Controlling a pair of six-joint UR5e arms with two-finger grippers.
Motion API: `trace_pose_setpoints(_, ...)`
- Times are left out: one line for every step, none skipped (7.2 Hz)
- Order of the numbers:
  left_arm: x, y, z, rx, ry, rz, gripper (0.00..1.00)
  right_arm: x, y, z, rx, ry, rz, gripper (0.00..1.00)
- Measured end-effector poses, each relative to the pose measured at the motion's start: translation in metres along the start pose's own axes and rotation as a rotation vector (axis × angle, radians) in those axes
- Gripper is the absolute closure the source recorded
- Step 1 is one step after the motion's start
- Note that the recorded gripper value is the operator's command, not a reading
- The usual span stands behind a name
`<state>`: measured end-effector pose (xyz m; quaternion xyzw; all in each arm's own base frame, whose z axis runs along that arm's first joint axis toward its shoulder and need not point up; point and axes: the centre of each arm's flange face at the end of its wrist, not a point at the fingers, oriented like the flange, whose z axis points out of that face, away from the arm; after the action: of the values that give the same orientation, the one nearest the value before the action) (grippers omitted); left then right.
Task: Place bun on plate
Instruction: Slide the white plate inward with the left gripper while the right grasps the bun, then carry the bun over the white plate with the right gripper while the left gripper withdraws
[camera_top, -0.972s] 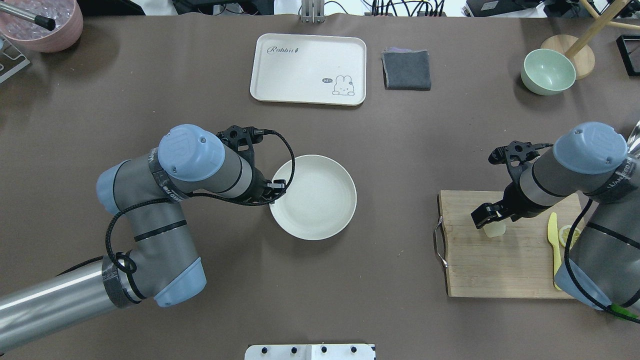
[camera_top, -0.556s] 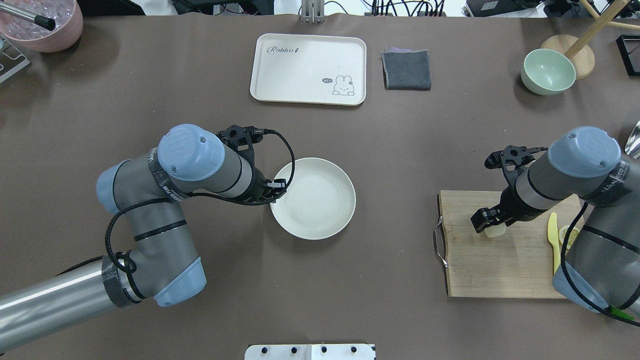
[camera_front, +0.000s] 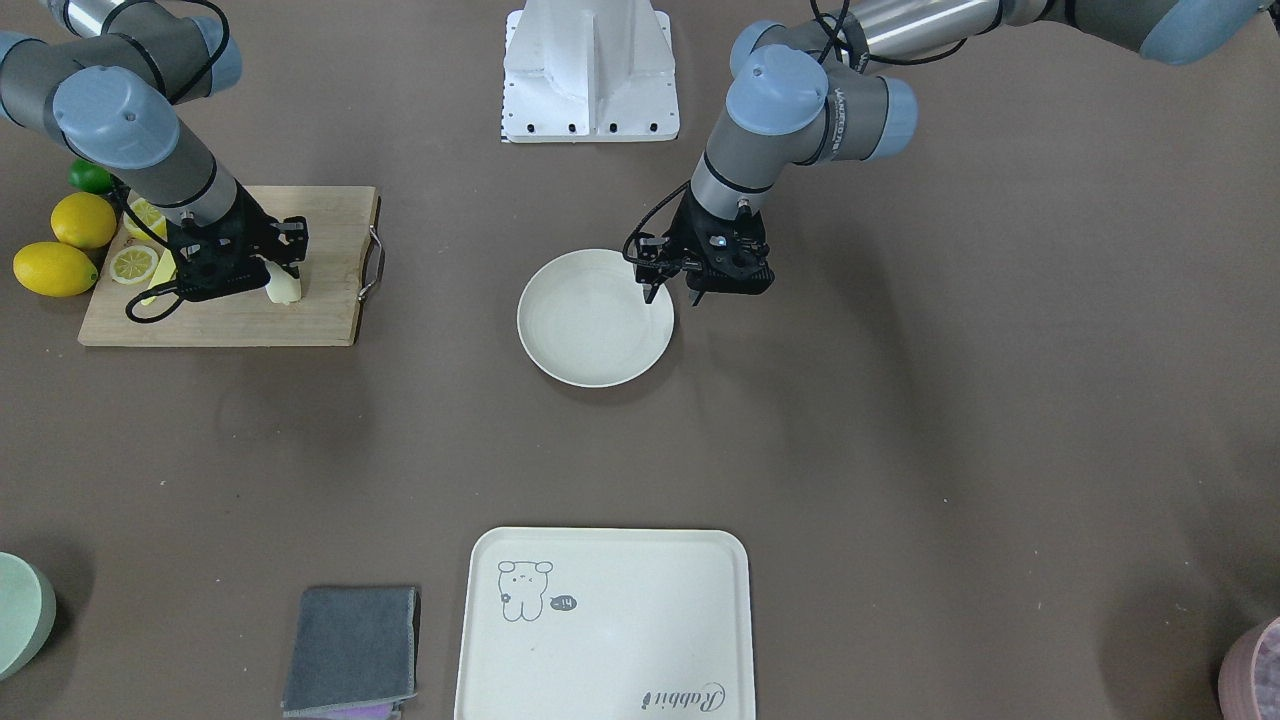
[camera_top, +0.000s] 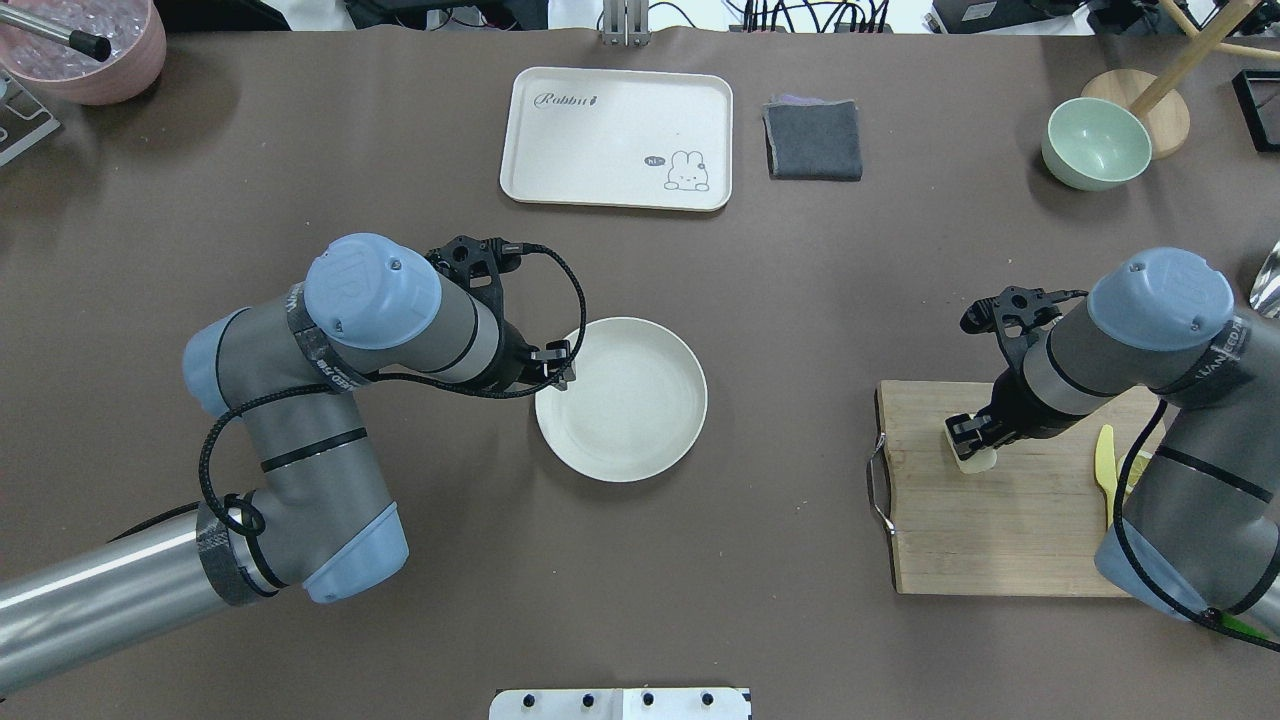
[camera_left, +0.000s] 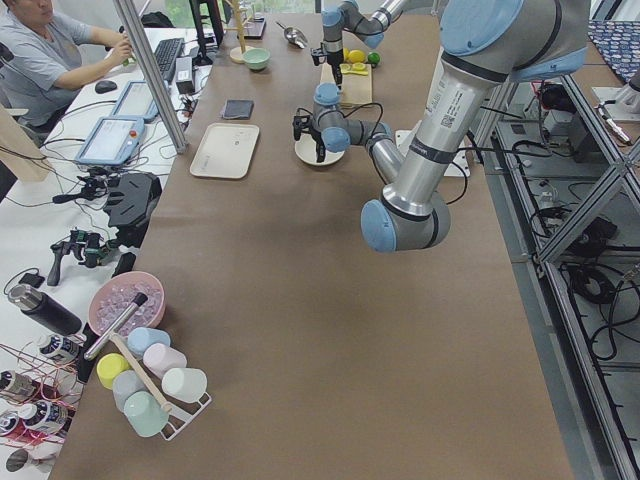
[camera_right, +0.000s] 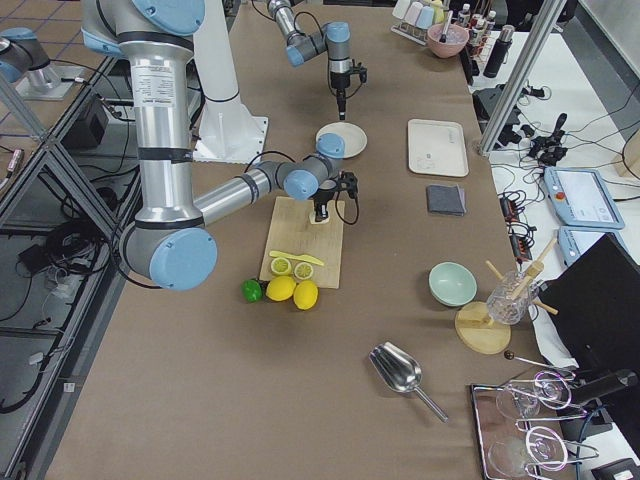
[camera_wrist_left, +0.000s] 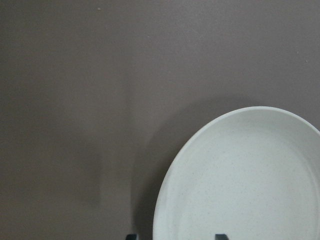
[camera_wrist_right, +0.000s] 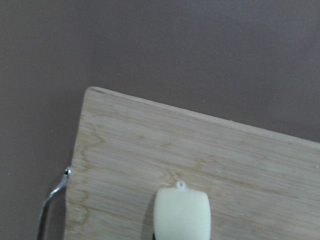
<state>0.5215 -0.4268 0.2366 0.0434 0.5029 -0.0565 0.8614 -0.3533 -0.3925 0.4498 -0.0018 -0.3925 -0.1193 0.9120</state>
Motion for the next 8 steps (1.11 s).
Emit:
trace_pose_setpoints(-0.006, -0.007, -0.014, 0.013, 0.004, -0.003, 0.31, -0.015, -0.010, -0.010, 0.019, -0.021, -0.007, 0.77)
trace_pose_setpoints(-0.025, -0.015, -0.033, 0.023, -0.004, 0.003, 0.30, -0.035, -0.022, -0.021, 0.044, -0.046, -0.019, 0.77)
trace_pose_setpoints(-0.058, -0.020, -0.055, 0.024, -0.025, 0.033, 0.30, -0.067, -0.034, -0.032, 0.066, -0.077, -0.019, 0.77)
trace_pose_setpoints(-0.095, -0.023, -0.070, 0.024, -0.053, 0.067, 0.29, -0.112, -0.048, -0.044, 0.078, -0.100, 0.003, 0.76)
trace_pose_setpoints(-0.126, -0.028, -0.081, 0.031, -0.083, 0.097, 0.28, -0.165, -0.061, -0.051, 0.085, -0.108, 0.033, 0.76)
trace_pose_setpoints(-0.154, -0.033, -0.090, 0.038, -0.110, 0.132, 0.28, -0.218, -0.071, -0.052, 0.096, -0.109, 0.063, 0.76)
trace_pose_setpoints(-0.177, -0.037, -0.098, 0.043, -0.135, 0.166, 0.28, -0.262, -0.079, -0.047, 0.104, -0.106, 0.088, 0.76)
trace_pose_setpoints(-0.194, -0.041, -0.104, 0.045, -0.153, 0.187, 0.28, -0.295, -0.087, -0.038, 0.105, -0.099, 0.110, 0.76)
